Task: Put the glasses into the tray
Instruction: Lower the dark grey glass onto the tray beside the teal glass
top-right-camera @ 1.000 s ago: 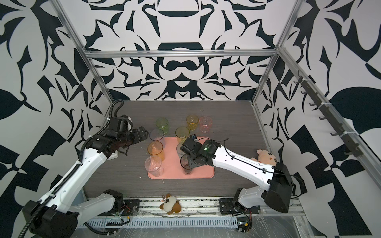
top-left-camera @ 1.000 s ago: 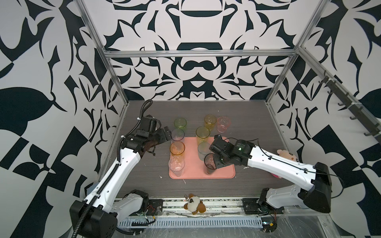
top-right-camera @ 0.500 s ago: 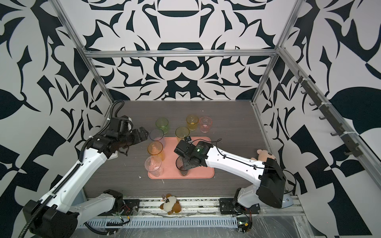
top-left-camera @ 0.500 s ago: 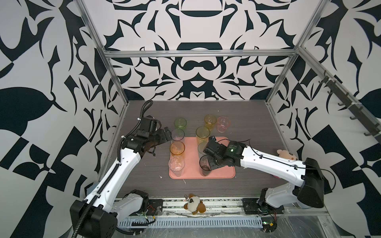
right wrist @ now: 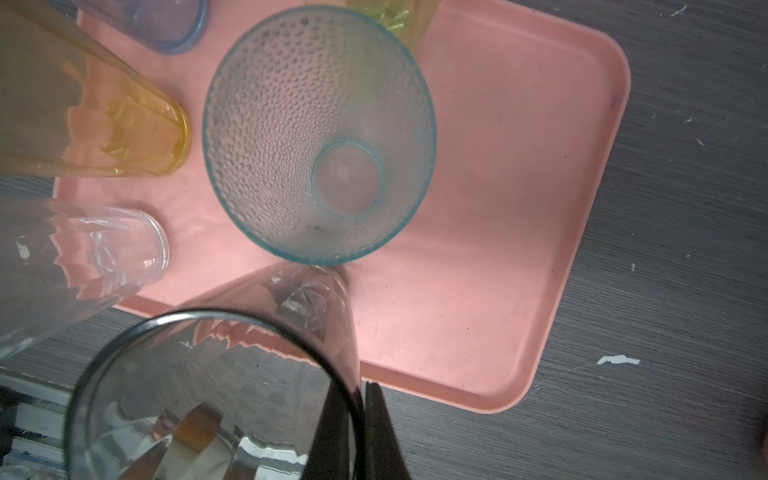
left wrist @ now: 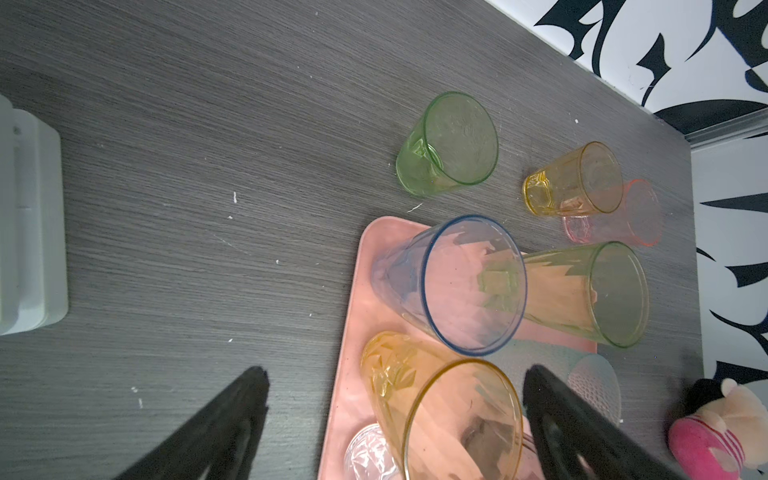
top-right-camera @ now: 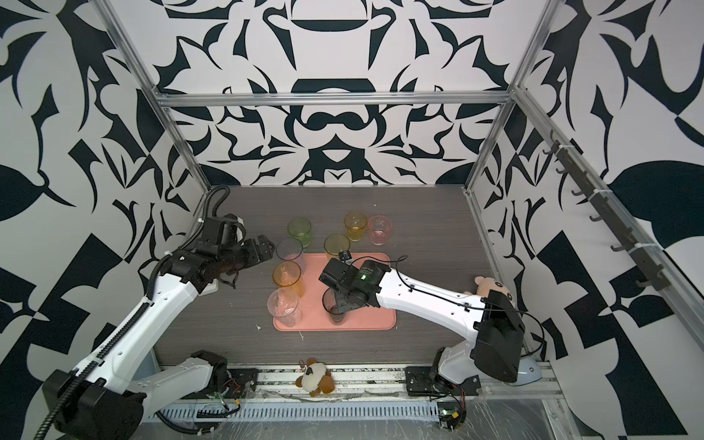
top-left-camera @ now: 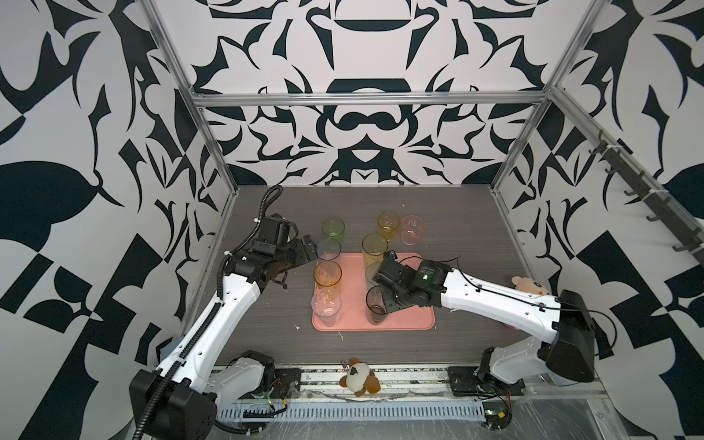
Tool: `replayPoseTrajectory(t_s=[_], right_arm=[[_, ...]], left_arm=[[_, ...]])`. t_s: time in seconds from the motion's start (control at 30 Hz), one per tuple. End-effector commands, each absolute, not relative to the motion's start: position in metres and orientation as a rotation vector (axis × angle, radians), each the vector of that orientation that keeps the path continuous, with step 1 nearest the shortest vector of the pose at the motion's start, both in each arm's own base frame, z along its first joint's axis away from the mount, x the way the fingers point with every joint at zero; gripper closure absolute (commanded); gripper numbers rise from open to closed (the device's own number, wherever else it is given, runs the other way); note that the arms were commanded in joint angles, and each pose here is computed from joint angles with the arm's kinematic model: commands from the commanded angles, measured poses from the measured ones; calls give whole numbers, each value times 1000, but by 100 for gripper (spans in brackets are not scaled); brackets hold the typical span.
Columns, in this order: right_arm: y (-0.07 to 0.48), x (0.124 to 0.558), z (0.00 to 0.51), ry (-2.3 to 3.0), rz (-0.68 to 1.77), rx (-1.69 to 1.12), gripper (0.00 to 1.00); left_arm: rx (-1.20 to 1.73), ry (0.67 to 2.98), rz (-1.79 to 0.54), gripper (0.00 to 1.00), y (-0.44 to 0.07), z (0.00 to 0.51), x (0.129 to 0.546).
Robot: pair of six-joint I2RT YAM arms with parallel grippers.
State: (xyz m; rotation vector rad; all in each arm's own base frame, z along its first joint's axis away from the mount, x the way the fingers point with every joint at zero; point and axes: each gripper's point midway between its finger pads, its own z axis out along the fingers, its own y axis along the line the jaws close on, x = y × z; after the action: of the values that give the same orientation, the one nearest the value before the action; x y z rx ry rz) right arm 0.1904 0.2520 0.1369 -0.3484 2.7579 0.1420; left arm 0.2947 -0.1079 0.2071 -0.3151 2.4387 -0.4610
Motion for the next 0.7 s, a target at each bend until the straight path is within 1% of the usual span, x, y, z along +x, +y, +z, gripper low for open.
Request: replayPoseTrajectory(t_s=[0.0, 0.07, 0.23, 0.67], right_arm=[[259, 199, 153, 2708, 168, -313, 94], [259, 199, 152, 2709, 169, -315, 90], [260, 200, 150, 2713, 154, -322, 86], [269, 203, 150, 2695, 210, -306, 85]], left_arm=[[-318, 2436, -478, 1, -109, 207, 290], [-320, 2436, -479, 1, -109, 207, 290], [-321, 2437, -483, 1, -109, 207, 291], [-320, 2440, -484, 1, -110, 206, 292]])
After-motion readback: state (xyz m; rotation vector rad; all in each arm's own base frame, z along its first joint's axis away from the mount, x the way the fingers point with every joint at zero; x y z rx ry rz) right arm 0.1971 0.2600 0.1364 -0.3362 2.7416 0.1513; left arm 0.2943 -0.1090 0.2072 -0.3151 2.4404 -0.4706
